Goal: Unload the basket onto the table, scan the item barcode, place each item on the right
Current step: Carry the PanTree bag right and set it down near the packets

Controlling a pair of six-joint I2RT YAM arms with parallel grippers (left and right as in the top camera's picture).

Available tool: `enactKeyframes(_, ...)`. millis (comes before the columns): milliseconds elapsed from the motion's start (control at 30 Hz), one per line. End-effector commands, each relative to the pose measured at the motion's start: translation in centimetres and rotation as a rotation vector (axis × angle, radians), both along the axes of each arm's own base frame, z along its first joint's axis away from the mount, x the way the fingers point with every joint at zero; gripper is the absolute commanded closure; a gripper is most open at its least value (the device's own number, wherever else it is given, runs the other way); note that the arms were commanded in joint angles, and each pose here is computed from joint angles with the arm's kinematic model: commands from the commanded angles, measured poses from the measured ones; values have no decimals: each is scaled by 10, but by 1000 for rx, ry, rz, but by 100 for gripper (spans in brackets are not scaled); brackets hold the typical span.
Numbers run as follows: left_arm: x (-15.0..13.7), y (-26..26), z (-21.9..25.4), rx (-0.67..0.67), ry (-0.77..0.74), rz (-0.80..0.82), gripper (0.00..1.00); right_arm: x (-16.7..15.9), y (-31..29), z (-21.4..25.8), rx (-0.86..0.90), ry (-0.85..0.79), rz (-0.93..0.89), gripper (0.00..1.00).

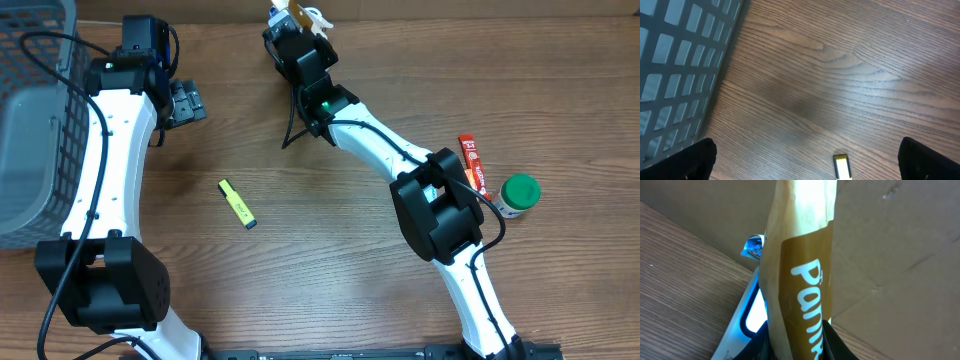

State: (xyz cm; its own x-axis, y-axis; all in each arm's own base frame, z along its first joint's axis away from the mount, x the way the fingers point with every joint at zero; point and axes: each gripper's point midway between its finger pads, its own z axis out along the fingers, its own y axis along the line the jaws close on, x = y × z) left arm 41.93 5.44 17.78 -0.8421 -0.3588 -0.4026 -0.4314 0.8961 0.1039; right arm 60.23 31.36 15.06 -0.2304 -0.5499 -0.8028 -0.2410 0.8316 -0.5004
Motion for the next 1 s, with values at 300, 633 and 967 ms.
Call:
enactKeyframes(300,2,-2,5,15,-7,-22,0,-52,-46,136,188,82,-19,97)
enactKeyframes(633,2,-2,5,15,-7,-22,0,-196,-121,30,200,988,43,91)
enactKeyframes(967,2,-2,5,15,-7,-22,0,-250,-184,-58,-38,1251,1,90)
